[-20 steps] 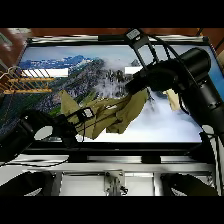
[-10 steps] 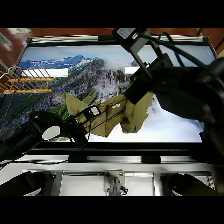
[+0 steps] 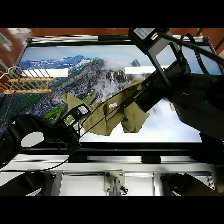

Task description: Fold the shirts.

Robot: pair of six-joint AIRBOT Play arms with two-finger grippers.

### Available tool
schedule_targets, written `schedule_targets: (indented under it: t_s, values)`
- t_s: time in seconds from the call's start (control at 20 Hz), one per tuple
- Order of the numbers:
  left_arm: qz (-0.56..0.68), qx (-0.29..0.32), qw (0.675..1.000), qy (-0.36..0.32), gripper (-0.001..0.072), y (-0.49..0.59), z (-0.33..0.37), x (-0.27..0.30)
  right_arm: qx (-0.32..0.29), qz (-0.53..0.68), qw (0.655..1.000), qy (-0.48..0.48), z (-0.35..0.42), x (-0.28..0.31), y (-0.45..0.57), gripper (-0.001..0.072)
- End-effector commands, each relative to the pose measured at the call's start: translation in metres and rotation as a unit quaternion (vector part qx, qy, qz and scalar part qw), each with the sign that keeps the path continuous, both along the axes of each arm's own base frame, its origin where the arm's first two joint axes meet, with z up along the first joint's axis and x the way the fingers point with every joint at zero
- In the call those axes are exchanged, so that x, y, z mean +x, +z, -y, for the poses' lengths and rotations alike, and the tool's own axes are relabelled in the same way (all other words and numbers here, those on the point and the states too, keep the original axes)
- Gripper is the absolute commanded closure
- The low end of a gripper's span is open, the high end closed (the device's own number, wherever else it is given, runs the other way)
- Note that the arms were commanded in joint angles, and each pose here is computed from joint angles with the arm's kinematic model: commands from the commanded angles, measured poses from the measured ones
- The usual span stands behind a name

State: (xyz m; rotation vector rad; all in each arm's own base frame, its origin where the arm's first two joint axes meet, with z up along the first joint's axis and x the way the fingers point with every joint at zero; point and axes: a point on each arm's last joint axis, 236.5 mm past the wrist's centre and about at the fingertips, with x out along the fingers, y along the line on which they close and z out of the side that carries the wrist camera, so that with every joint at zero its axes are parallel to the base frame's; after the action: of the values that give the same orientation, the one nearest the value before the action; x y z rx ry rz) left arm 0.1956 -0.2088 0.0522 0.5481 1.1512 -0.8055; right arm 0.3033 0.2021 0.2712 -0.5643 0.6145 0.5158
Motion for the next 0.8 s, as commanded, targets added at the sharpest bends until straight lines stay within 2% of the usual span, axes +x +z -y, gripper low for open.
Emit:
schedule_targets:
  t_s: [0.0,0.1,0.25,0.5,0.75]
  values:
    - [0.003,-0.008,1.0,0.006,0.0681,-0.001,0.006,0.004,0.048,-0.007,0.998,0.034,-0.025,-0.008,0.006,0.0642]
    - [-0.005,-0.031,1.0,0.002,0.068,-0.01,0.026,0.011,0.086,-0.007,0.995,0.06,-0.044,-0.014,0.014,0.0642]
    - [-0.032,-0.049,0.998,0.015,0.0681,-0.032,0.049,0.018,0.109,-0.017,0.991,0.075,-0.055,-0.02,0.016,0.0642]
    - [0.012,-0.123,0.99,0.075,0.068,-0.024,0.08,0.056,0.104,-0.056,0.99,0.074,-0.054,-0.032,0.003,0.0642]
    - [0.013,-0.134,0.988,0.076,0.068,-0.019,0.085,0.057,0.112,-0.094,0.986,0.076,-0.068,-0.035,-0.013,0.0641]
